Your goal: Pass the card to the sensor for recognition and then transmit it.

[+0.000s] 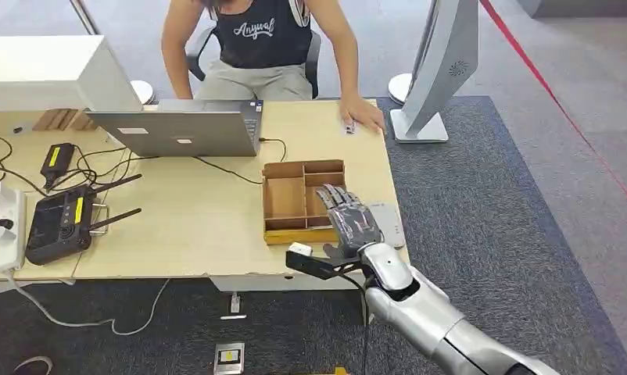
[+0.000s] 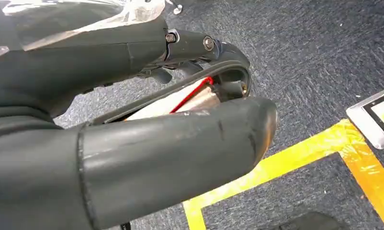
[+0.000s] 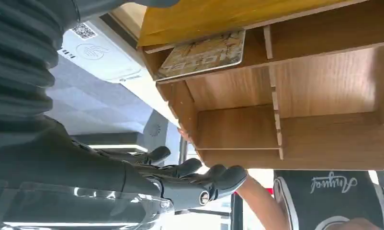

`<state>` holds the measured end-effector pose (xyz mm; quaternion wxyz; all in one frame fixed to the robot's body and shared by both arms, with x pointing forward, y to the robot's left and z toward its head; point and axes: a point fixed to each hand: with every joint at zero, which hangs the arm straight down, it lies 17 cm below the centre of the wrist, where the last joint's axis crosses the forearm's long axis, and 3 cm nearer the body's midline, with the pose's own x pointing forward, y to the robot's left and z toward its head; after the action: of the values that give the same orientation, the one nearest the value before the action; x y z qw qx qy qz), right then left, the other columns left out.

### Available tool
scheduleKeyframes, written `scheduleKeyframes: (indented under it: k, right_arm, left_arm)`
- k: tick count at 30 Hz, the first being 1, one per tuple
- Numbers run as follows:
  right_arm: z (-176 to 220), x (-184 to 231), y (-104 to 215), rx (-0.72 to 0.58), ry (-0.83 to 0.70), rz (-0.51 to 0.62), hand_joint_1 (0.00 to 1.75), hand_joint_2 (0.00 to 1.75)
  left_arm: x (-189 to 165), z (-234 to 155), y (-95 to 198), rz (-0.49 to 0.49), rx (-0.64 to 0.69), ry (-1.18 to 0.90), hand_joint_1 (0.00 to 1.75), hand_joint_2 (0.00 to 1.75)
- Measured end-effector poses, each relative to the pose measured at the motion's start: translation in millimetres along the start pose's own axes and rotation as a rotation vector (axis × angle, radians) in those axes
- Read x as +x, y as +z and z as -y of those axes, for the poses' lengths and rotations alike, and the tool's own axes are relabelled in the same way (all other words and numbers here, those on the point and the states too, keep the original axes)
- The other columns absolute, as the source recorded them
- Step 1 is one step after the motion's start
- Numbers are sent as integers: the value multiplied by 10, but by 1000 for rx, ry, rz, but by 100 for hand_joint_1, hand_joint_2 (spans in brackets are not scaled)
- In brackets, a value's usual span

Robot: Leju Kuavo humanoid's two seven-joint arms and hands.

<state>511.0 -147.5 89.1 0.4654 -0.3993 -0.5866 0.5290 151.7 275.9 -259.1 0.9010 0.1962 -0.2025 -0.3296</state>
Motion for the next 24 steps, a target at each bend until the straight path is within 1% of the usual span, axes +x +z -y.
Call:
scheduleKeyframes:
  k: [11,24]
  right_arm:
    - [-42,-55,3,13,4,-16,0,175]
    - [-127,-223,56,42,20,-52,0,175]
  left_arm:
    - [11,14,5,8,-2,-14,0,0]
    - [23,36,14,19,-7,-37,0,0]
